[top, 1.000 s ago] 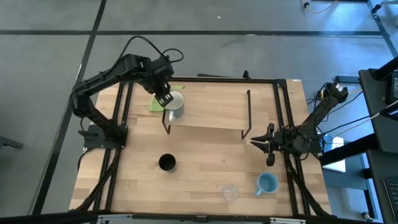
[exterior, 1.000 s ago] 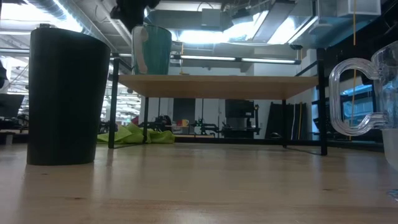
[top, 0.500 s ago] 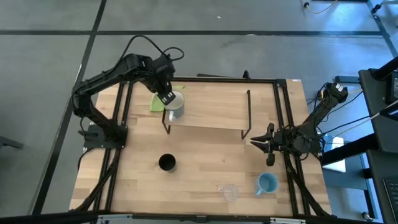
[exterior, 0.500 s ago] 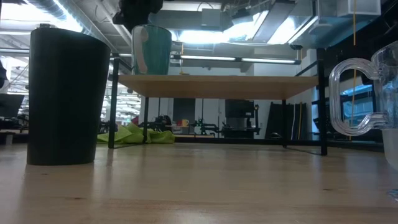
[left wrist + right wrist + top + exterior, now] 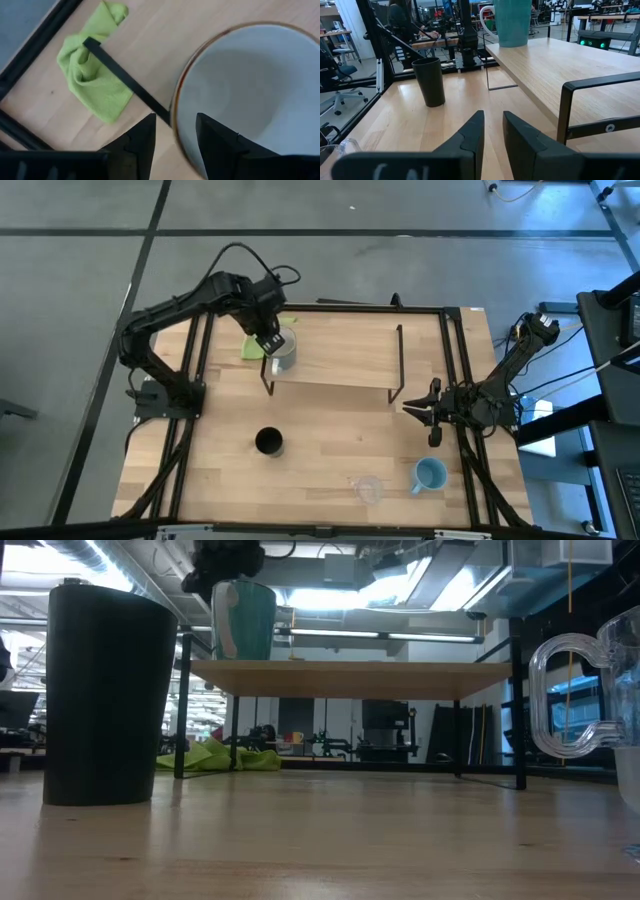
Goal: Stack small to large cups/mugs on shelf
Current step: Adjust the blue mug
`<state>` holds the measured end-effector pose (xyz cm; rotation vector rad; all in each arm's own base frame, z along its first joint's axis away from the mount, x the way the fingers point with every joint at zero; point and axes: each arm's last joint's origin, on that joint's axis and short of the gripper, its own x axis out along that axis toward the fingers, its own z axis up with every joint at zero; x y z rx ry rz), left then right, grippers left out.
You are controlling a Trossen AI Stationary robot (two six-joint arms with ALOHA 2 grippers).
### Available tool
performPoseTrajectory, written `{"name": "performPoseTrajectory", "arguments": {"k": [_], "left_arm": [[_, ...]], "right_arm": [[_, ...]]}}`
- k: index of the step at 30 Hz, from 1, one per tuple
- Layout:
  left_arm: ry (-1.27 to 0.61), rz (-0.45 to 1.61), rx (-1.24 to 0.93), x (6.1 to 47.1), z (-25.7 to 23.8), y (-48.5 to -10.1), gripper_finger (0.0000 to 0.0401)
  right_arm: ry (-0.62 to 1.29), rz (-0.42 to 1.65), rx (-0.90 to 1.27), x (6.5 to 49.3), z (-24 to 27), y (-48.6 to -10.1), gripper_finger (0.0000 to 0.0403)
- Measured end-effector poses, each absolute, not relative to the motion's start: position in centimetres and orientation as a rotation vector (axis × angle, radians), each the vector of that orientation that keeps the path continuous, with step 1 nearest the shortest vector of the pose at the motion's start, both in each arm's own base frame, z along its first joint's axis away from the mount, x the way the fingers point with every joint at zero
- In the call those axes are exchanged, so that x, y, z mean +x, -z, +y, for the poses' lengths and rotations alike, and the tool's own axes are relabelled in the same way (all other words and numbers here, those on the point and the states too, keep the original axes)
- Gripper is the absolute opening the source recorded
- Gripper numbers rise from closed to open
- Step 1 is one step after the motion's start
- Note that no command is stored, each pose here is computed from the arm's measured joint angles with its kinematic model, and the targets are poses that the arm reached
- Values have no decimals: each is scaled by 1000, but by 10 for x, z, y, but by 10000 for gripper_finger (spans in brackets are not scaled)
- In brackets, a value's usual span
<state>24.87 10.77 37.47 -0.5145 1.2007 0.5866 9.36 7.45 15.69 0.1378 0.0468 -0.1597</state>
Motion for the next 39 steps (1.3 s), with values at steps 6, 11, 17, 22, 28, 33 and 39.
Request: {"name": "performPoseTrajectory", "arguments": {"k": [6,11,17,22,28,33,39], "left_arm": [[-581,1134,-500,255,109,-376,135],[-579,1134,-499,254,108,-377,135],[-577,1157,-506,252,107,-376,129],[-576,1160,-505,249,106,-383,109],[-575,1112,-493,250,107,-392,72],[-554,1119,-485,250,106,-392,37],[-532,1116,-500,250,106,-392,17]], "right_arm": [[159,47,137,94,75,-157,72],[159,47,138,94,75,-157,72],[160,47,138,94,75,-157,72],[160,47,138,94,75,-157,72],[159,47,137,94,75,-157,72],[159,47,138,94,75,-157,72],[159,47,137,94,75,-157,72]]}}
